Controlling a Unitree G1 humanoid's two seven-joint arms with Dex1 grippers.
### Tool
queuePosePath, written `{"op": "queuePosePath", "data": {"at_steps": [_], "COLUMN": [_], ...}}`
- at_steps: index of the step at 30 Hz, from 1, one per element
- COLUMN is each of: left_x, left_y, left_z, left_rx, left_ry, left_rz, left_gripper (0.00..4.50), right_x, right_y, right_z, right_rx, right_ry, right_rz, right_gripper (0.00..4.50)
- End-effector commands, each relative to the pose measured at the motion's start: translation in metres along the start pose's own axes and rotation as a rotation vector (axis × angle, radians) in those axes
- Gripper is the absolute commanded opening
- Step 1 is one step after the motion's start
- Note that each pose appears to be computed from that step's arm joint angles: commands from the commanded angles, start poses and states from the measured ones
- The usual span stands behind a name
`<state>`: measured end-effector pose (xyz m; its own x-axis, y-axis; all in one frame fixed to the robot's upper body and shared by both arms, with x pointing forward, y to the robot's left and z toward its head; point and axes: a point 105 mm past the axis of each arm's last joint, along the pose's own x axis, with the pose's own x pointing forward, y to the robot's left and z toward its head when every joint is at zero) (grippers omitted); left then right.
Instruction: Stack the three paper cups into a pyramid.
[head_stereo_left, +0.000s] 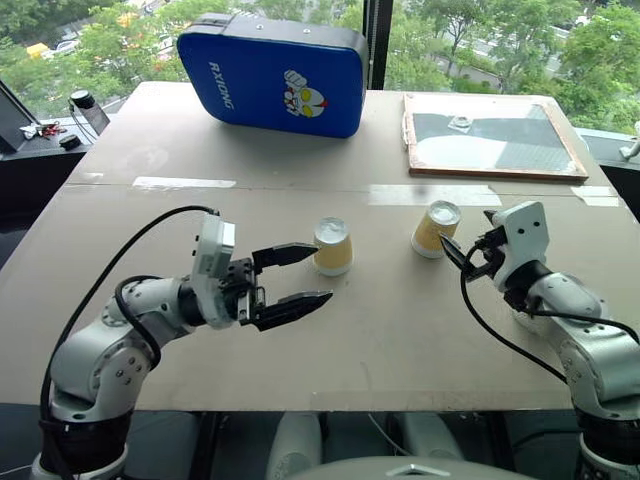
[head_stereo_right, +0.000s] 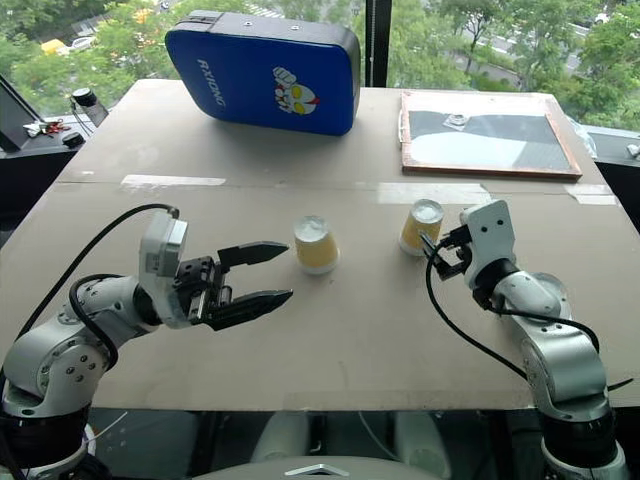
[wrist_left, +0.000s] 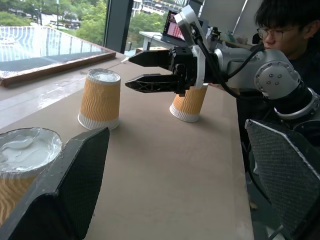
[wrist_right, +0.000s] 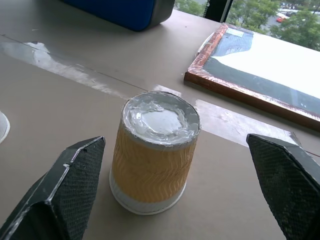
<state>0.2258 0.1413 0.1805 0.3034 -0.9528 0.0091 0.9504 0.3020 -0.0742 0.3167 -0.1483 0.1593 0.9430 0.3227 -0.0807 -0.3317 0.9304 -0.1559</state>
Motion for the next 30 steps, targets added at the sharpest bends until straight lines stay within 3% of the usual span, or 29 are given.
{"op": "queuePosePath", "data": {"at_steps": [1, 14, 19, 25, 30], "left_x": [-0.006, -0.01, -0.01, -0.016, -0.033], "left_y": [-0.009, -0.014, -0.014, -0.01, -0.015], "left_z": [0.008, 0.004, 0.003, 0.001, 0.005], "left_rx": [0.05, 0.053, 0.058, 0.139, 0.164], "left_ry": [-0.014, -0.02, -0.019, -0.028, -0.172], "left_rz": [0.004, 0.028, 0.029, 0.097, 0.086], "left_gripper": [4.45, 4.45, 4.5, 4.5, 4.5], "right_x": [0.01, 0.034, 0.035, 0.033, 0.018], "right_y": [-0.001, 0.0, 0.001, 0.007, 0.036], "right_z": [0.012, 0.006, 0.0, 0.004, 0.017], "right_rx": [0.018, 0.073, 0.083, 0.078, 0.018], "right_ry": [-0.006, 0.091, 0.108, 0.079, 0.025], "right_rz": [-0.049, -0.077, -0.068, -0.012, 0.232], "right_gripper": [4.5, 4.5, 2.2, 2.14, 2.14]}}
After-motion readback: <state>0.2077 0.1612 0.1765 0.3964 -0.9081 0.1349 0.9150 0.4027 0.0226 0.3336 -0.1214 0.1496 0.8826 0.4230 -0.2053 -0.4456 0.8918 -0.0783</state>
